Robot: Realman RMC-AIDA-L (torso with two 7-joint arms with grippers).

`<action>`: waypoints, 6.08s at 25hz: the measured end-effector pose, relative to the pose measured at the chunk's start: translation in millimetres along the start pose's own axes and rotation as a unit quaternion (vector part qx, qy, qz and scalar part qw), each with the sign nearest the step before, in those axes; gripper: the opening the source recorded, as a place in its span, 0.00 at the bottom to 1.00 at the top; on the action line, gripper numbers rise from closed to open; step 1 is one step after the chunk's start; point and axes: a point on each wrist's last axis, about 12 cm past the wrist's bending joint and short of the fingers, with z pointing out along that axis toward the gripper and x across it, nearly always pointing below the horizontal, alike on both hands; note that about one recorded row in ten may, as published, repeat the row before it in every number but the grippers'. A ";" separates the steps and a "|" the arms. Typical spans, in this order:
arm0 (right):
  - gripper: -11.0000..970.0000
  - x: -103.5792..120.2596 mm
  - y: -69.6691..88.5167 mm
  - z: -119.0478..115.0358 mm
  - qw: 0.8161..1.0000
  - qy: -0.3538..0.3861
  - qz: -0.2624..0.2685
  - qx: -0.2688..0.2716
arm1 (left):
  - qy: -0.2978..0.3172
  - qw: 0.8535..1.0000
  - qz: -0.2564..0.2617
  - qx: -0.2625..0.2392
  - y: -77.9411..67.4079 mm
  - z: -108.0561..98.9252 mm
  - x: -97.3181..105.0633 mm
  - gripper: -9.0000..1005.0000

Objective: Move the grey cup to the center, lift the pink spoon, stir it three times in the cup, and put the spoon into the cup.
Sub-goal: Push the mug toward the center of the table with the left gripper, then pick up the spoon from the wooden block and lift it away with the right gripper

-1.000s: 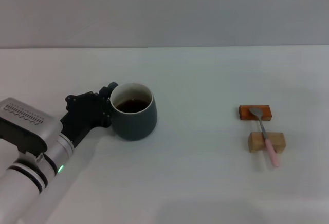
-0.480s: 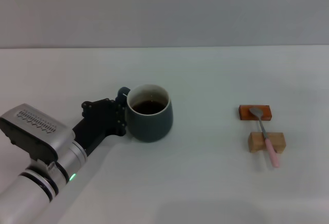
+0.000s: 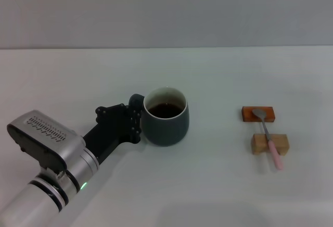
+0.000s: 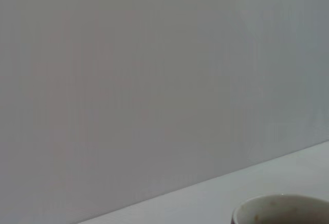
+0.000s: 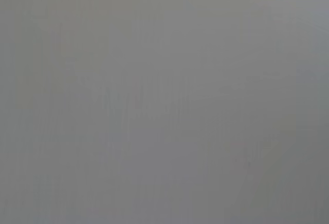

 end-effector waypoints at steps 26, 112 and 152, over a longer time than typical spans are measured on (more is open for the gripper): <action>0.37 -2.3 37.1 -102.3 0.998 0.059 0.009 -0.021 | -0.131 0.933 -0.030 -0.334 142.5 -56.0 -28.9 0.01; 0.68 18.4 81.1 -213.1 0.940 0.226 0.008 -0.256 | -0.127 0.910 -0.033 -0.392 152.3 -73.8 -22.3 0.01; 0.68 32.7 82.8 -202.1 0.943 0.238 0.005 -0.235 | -0.127 0.909 -0.031 -0.396 152.3 -80.2 -20.1 0.01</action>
